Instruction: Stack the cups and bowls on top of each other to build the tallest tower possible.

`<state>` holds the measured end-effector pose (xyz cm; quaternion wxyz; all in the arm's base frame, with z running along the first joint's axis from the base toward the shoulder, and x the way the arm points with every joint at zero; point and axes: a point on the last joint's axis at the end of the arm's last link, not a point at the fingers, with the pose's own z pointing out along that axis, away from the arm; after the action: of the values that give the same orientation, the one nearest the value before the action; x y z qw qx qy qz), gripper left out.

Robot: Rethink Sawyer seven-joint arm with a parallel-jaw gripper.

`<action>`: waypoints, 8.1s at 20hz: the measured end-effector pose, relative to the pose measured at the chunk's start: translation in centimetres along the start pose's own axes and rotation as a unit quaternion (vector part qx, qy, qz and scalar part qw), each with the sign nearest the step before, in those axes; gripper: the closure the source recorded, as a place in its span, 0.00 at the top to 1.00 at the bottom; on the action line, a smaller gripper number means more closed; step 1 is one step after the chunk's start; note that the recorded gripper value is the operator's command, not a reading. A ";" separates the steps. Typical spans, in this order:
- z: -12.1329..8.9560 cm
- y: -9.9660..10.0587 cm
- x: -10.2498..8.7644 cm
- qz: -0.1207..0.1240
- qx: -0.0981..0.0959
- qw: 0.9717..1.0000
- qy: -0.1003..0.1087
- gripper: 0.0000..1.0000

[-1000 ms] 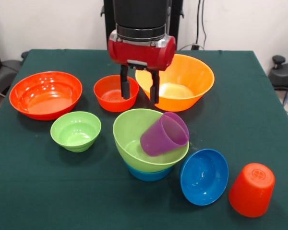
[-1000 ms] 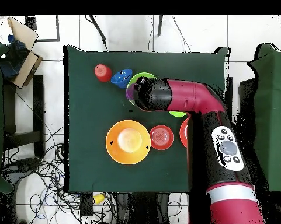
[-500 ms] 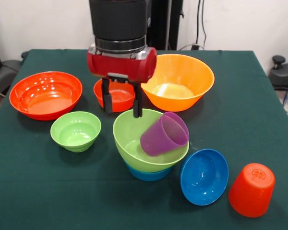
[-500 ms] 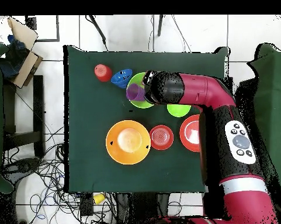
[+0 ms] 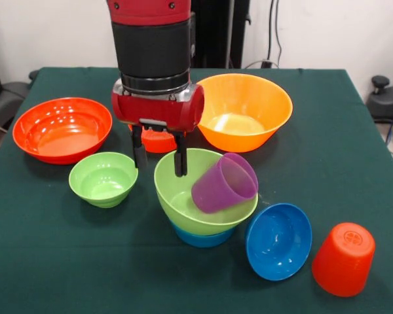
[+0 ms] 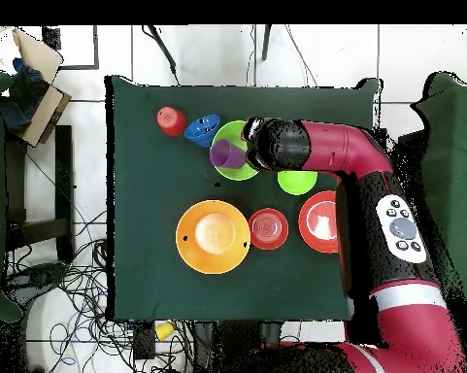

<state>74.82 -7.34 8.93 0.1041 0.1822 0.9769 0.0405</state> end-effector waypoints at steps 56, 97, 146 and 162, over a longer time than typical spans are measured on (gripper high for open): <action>5.1 -8.8 1.7 -0.028 0.043 0.998 -0.046 1.00; 10.2 -16.9 11.3 0.065 0.061 0.995 -0.045 1.00; 6.1 -12.9 1.4 0.098 0.044 0.994 -0.025 1.00; 6.8 -9.5 1.8 0.076 0.043 0.996 -0.023 1.00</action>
<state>71.35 -15.22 0.85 0.1155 0.2612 0.9583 0.0022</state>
